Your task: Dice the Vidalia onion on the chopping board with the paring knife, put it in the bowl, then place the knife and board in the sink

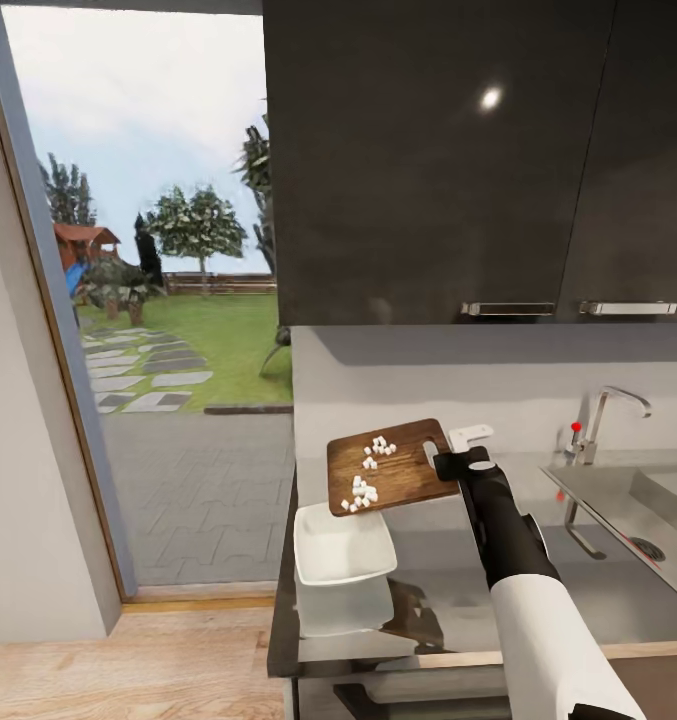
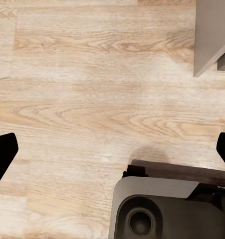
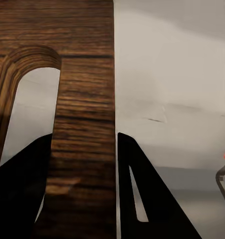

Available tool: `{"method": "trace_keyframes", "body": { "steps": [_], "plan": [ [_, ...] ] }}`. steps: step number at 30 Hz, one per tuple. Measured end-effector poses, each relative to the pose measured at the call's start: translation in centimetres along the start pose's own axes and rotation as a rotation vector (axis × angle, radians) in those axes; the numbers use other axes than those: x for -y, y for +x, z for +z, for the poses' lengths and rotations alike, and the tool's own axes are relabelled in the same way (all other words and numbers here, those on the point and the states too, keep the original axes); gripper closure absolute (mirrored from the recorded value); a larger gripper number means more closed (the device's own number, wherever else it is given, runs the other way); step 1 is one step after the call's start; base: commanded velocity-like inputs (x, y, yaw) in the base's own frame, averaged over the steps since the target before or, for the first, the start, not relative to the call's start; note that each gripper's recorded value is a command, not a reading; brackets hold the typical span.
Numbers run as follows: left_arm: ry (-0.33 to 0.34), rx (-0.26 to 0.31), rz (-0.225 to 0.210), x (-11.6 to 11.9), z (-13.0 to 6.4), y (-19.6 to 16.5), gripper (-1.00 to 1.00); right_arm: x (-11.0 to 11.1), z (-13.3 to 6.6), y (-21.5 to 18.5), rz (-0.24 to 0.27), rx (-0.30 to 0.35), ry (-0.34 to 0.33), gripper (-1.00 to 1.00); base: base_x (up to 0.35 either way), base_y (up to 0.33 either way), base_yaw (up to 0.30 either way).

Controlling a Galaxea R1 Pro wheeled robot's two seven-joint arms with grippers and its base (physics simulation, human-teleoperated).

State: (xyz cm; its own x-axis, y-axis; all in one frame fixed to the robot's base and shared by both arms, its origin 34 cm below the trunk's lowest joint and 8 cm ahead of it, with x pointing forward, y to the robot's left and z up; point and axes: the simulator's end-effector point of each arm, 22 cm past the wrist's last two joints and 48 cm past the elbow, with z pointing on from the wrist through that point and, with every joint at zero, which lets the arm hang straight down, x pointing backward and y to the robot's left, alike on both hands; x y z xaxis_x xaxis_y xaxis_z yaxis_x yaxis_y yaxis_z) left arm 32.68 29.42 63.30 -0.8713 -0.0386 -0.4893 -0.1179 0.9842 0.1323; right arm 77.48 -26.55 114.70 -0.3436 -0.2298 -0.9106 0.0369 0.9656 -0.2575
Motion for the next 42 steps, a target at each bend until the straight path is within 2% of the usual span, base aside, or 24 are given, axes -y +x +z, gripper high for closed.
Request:
{"method": "trace_keyframes", "body": {
  "steps": [20,32,42],
  "plan": [
    [0.000,0.000,0.000,0.0,0.0,0.0,-1.00,-0.2,0.1,0.0,-0.003,0.008,-0.003,1.00,0.000,0.000,0.000],
    [0.000,0.000,0.000,0.0,0.0,0.0,-1.00,-1.2,0.7,-0.1,-0.047,0.049,0.009,1.00,0.000,0.000,0.000],
    [0.000,0.000,0.000,0.0,0.0,0.0,-1.00,-1.3,0.7,-0.2,-0.052,0.052,0.008,1.00,0.000,0.000,0.000]
  ]
}}
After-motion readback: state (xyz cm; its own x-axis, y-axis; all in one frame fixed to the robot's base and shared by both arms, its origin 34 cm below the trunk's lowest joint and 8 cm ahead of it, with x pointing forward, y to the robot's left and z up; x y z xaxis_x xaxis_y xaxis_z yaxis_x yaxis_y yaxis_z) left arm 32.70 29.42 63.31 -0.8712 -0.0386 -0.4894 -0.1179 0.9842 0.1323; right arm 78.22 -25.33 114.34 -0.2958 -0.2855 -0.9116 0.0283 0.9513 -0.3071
